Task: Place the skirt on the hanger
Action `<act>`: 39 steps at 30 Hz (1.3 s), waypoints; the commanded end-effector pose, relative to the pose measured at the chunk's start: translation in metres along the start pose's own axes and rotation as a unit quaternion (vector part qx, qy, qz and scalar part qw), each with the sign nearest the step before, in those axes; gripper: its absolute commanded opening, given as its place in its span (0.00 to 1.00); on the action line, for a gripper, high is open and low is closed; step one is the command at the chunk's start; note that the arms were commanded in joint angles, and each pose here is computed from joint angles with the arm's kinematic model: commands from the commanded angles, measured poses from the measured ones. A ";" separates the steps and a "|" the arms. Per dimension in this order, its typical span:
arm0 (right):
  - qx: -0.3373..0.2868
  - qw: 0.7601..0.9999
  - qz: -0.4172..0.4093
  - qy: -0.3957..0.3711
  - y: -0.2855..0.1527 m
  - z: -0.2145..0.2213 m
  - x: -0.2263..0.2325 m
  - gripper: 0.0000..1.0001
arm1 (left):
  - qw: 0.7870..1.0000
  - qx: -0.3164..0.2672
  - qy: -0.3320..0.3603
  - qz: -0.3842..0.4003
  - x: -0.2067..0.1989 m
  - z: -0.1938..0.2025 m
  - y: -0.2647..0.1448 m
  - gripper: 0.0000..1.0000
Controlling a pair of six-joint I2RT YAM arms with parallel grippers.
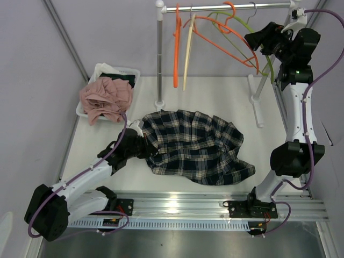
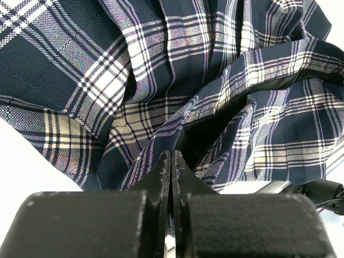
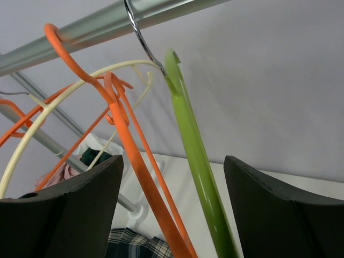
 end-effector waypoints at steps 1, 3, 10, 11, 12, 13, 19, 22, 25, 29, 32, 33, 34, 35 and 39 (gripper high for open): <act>-0.017 0.999 0.011 -0.035 -0.007 -0.013 0.010 0.80 | 1.000 -0.002 0.017 0.025 -0.009 -0.003 -0.002 0.02; -0.012 0.999 0.016 -0.033 -0.006 -0.011 0.009 0.69 | 0.999 -0.001 0.018 0.026 -0.009 -0.003 -0.002 0.02; -0.002 0.999 0.018 -0.028 0.002 -0.007 0.014 0.57 | 1.000 -0.002 0.018 0.024 -0.007 -0.002 -0.003 0.02; 0.002 0.999 0.018 -0.029 0.003 -0.006 0.014 0.57 | 1.000 -0.003 0.018 0.025 -0.008 -0.003 -0.004 0.02; 0.005 0.999 0.021 -0.031 0.005 -0.005 0.014 0.57 | 1.000 -0.002 0.018 0.023 -0.007 -0.002 -0.004 0.02; 0.014 0.999 0.020 -0.037 0.008 -0.002 0.017 0.57 | 1.000 -0.003 0.018 0.024 -0.007 -0.002 -0.004 0.02; 0.025 0.996 0.051 -0.075 0.012 0.000 0.027 0.49 | 1.000 -0.004 0.017 0.023 -0.007 -0.002 -0.007 0.02; 0.029 0.992 0.074 -0.093 0.017 0.003 0.040 0.42 | 1.000 -0.006 0.019 0.022 -0.007 -0.002 -0.007 0.02; 0.038 0.989 0.082 -0.120 0.019 0.002 0.052 0.26 | 1.000 -0.007 0.019 0.022 -0.007 -0.002 -0.009 0.02; 0.042 0.987 0.060 -0.142 0.024 0.003 0.068 0.08 | 1.000 -0.007 0.018 0.022 -0.006 -0.002 -0.008 0.02; 0.033 0.987 0.048 -0.149 0.025 -0.003 0.080 0.05 | 1.000 -0.007 0.018 0.023 -0.007 -0.001 -0.009 0.03; 0.028 0.987 0.050 -0.151 0.026 -0.007 0.085 0.04 | 1.000 -0.006 0.018 0.021 -0.006 -0.001 -0.009 0.03; 0.026 0.987 0.051 -0.151 0.027 -0.009 0.087 0.03 | 1.000 -0.007 0.017 0.022 -0.006 -0.001 -0.009 0.02; 0.024 0.987 0.052 -0.152 0.027 -0.011 0.088 0.03 | 1.000 -0.008 0.017 0.022 -0.006 -0.001 -0.009 0.02; 0.015 0.983 0.112 -0.142 0.022 -0.024 0.087 0.00 | 1.000 -0.008 0.018 0.022 -0.006 -0.001 -0.010 0.03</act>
Point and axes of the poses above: each gripper's point midway between its finger pads, its own y axis out along the fingers, its own x axis along the line the jaws close on, z = x × y, the point moved 10 cm from there along -y, back along the fingers, and after that the axes turned 10 degrees about -y, right-handed, at the moved point
